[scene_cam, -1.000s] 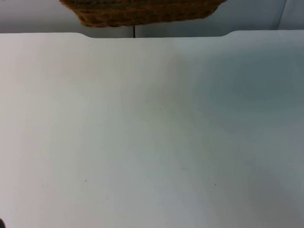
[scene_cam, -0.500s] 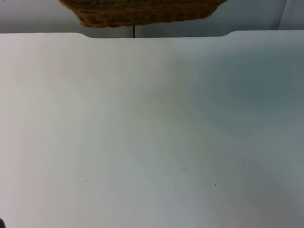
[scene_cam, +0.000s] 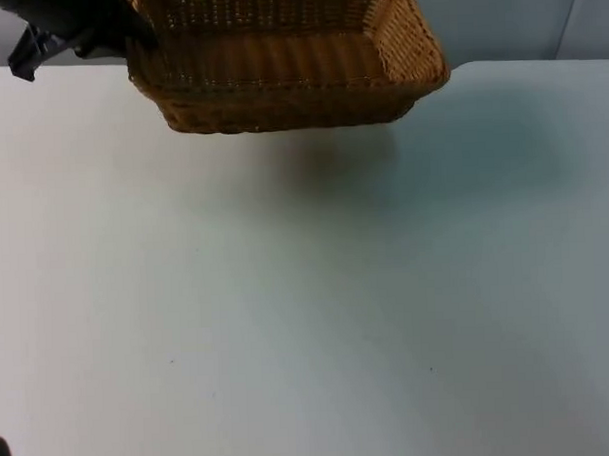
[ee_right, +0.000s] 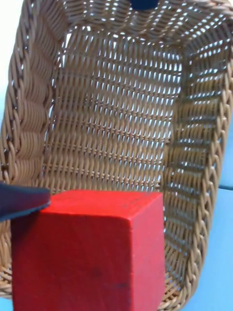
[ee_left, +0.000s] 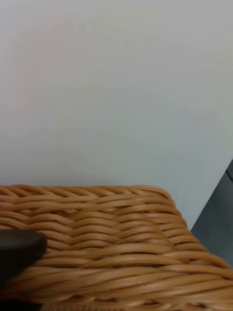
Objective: Pick up the basket with the left hand and place the cube into the basket with the right hand.
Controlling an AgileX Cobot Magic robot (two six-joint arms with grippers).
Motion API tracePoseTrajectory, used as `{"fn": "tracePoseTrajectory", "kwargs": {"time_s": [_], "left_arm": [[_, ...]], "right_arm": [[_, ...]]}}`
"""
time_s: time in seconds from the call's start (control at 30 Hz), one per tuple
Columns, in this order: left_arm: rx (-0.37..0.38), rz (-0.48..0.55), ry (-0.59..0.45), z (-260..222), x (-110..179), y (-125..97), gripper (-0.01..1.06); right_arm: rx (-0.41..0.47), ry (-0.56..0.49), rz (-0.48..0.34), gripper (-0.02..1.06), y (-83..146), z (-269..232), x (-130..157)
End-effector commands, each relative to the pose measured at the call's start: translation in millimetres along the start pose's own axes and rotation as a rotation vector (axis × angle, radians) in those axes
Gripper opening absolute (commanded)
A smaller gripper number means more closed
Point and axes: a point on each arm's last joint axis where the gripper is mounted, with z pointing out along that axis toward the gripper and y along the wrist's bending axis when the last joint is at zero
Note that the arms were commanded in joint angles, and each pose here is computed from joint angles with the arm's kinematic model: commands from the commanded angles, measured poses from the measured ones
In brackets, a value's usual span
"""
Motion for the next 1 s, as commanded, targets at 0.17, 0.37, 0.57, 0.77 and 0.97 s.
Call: {"fn": "tracePoseTrajectory", "kwargs": {"time_s": [0.17,0.37,0.57,0.77,0.97], "left_arm": [[0.020,-0.035,-0.025,-1.1,-4.2,-3.4,0.00],[-0.001,-0.047,-0.039,6.5,-3.7,4.4,0.00],[-0.033,-0.062,-0.054,17.7,-1.8,16.3,0.00],[-0.046,-0.064,-0.074,19.7,-2.9,19.4,0.00],[-0.046,-0.064,-0.076,19.7,-3.1,19.4,0.00]], "right_arm": [[0.000,-0.023,0.006,0.07,-1.3,-5.2,-3.8],[0.000,-0.023,0.006,0.07,-1.3,-5.2,-3.8],[0.000,-0.021,0.006,0.07,-1.3,-5.1,-3.7],[0.001,-0.019,0.006,0.07,-1.3,-5.1,-3.5],[-0.001,-0.029,0.006,0.07,-1.2,-5.2,-4.4]]}}
